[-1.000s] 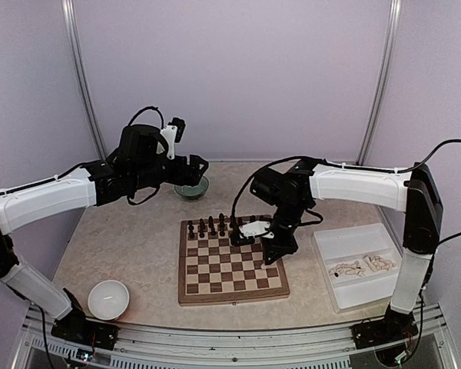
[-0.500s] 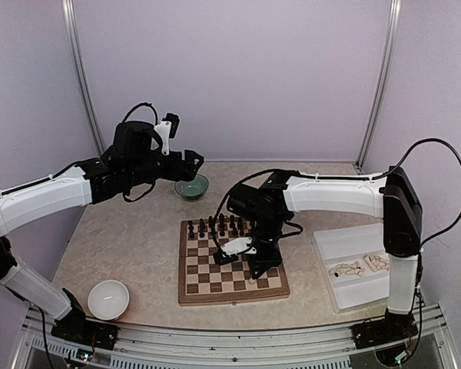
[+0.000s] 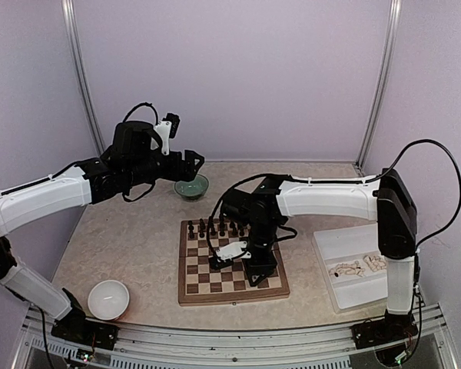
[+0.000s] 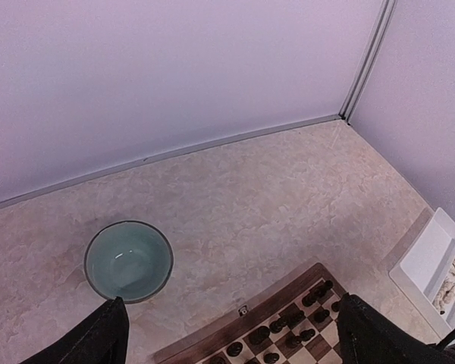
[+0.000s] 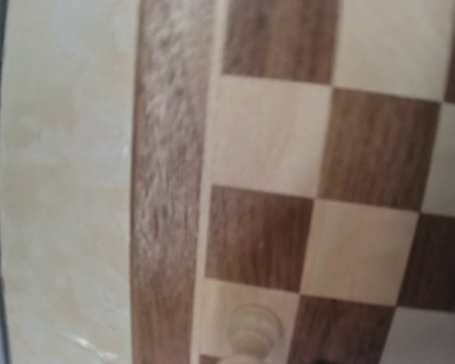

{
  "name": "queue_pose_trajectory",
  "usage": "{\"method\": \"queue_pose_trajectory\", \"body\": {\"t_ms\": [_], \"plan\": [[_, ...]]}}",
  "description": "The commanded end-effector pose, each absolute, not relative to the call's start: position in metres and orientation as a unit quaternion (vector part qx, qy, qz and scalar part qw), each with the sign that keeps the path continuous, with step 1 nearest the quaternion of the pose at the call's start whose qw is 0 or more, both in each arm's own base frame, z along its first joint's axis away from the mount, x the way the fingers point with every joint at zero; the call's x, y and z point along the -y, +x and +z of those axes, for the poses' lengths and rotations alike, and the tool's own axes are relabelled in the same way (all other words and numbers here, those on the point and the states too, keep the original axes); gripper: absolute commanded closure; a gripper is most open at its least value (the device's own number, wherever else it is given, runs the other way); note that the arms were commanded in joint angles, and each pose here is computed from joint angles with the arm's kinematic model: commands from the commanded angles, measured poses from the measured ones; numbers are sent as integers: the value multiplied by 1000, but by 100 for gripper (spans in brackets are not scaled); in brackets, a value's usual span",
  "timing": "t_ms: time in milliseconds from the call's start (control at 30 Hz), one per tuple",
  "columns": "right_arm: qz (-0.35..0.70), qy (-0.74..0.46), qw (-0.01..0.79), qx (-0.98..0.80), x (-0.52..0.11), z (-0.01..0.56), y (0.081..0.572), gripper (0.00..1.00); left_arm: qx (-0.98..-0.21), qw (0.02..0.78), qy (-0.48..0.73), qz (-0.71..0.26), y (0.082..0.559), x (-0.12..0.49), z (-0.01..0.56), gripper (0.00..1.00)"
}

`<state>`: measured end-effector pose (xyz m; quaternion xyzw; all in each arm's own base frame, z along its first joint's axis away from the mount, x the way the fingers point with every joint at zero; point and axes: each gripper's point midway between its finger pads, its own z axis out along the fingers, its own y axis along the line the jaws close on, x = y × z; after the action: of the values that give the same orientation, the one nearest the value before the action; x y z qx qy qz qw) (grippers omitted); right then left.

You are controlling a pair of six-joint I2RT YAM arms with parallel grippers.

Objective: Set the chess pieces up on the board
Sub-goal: Place the bishop on f1, then pick up the queen from the storage box.

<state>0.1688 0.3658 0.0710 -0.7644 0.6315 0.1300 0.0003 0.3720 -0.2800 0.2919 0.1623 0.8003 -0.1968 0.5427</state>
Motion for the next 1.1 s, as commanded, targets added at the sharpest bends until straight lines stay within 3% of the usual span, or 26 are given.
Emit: {"method": "queue_pose_trajectory", "body": {"t_ms": [0, 167, 433, 767, 1067], "plan": [[139, -768, 28, -624, -374, 94, 169, 44, -789, 557, 157, -207, 372, 277, 313, 6], [177, -744, 84, -639, -366, 142, 192, 41, -789, 557, 157, -207, 372, 277, 312, 6], [202, -675, 169, -689, -311, 186, 238, 43, -795, 544, 167, -213, 373, 284, 302, 7], [154, -534, 236, -797, -189, 157, 264, 49, -800, 485, 239, -259, 359, 323, 275, 22], [59, -434, 216, -872, -81, 111, 242, 58, -812, 437, 283, -264, 343, 356, 243, 23]]}}
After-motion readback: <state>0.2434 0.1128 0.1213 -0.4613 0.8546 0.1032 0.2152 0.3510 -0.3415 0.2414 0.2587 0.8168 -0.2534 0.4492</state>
